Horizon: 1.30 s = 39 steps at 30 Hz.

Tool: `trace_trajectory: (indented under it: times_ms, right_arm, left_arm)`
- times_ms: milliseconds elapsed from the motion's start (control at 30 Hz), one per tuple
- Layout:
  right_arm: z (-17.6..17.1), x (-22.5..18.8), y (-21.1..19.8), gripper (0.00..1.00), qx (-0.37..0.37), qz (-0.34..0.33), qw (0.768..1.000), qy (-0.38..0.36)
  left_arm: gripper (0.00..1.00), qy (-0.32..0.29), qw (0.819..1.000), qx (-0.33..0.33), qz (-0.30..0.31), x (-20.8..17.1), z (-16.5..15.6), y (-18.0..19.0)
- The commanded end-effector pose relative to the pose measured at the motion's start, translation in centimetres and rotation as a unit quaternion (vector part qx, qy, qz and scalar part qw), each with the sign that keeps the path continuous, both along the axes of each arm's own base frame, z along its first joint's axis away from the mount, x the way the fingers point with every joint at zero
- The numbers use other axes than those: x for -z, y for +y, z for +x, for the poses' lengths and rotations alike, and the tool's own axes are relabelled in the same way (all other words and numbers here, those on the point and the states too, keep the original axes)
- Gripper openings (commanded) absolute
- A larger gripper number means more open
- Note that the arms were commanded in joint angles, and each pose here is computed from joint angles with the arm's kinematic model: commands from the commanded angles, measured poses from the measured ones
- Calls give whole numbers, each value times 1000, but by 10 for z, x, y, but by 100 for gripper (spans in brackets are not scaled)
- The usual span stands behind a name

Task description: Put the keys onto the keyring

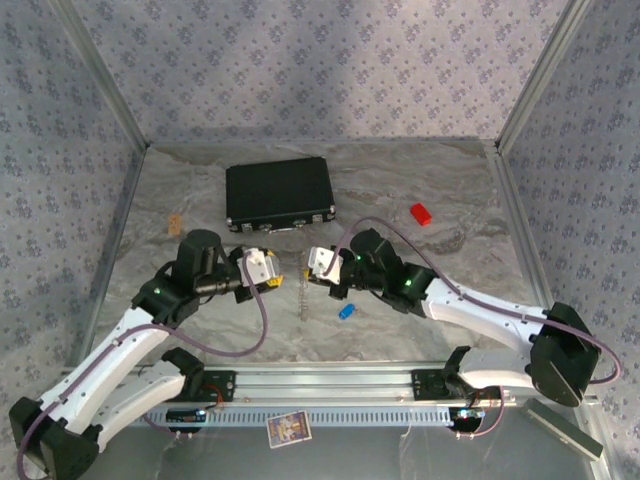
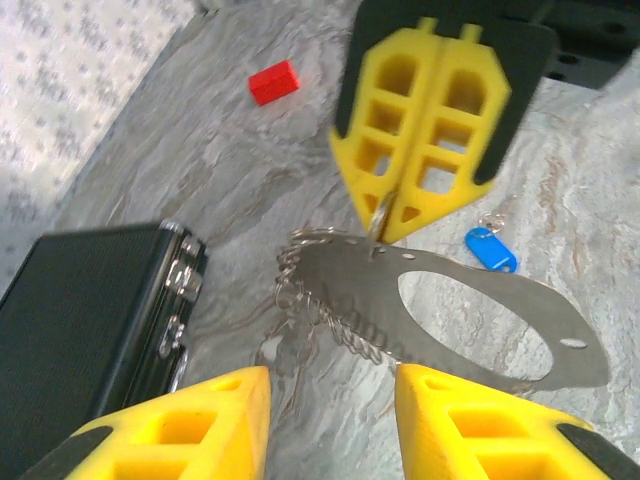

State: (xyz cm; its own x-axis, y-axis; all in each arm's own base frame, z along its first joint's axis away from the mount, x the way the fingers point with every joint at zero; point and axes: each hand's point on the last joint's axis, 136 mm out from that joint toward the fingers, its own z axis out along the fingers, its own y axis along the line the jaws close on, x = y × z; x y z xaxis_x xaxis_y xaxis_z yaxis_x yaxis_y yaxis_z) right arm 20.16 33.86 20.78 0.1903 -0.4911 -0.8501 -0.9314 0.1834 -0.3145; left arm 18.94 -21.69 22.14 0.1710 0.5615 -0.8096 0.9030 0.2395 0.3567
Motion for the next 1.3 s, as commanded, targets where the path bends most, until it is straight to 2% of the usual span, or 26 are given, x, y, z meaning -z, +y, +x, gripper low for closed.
trace_trajectory:
  times_ms: [0,367,900,1000,1133,1267]
  right_arm:
    - [-8,-15,-3,0,-22,-13,1000,-10]
    - [-17,-25,8,0,-43,-20,998,-27]
    - [-22,-27,19,0,-57,-35,997,-38]
    - [-20,-25,18,0,-53,-40,997,-40]
    - [-18,-23,16,0,-44,-49,997,-42]
    - [-16,-23,15,0,-41,-56,997,-44]
  left_arm:
    - [38,-48,996,74,-14,-8,-11,-14]
    - [32,17,993,101,-58,-2,-17,-33]
    - [14,32,990,117,-66,-2,-20,-39]
    - [14,35,990,118,-65,-2,-22,-39]
    - [23,40,991,115,-55,1,-23,-36]
    - [24,40,991,116,-53,0,-25,-35]
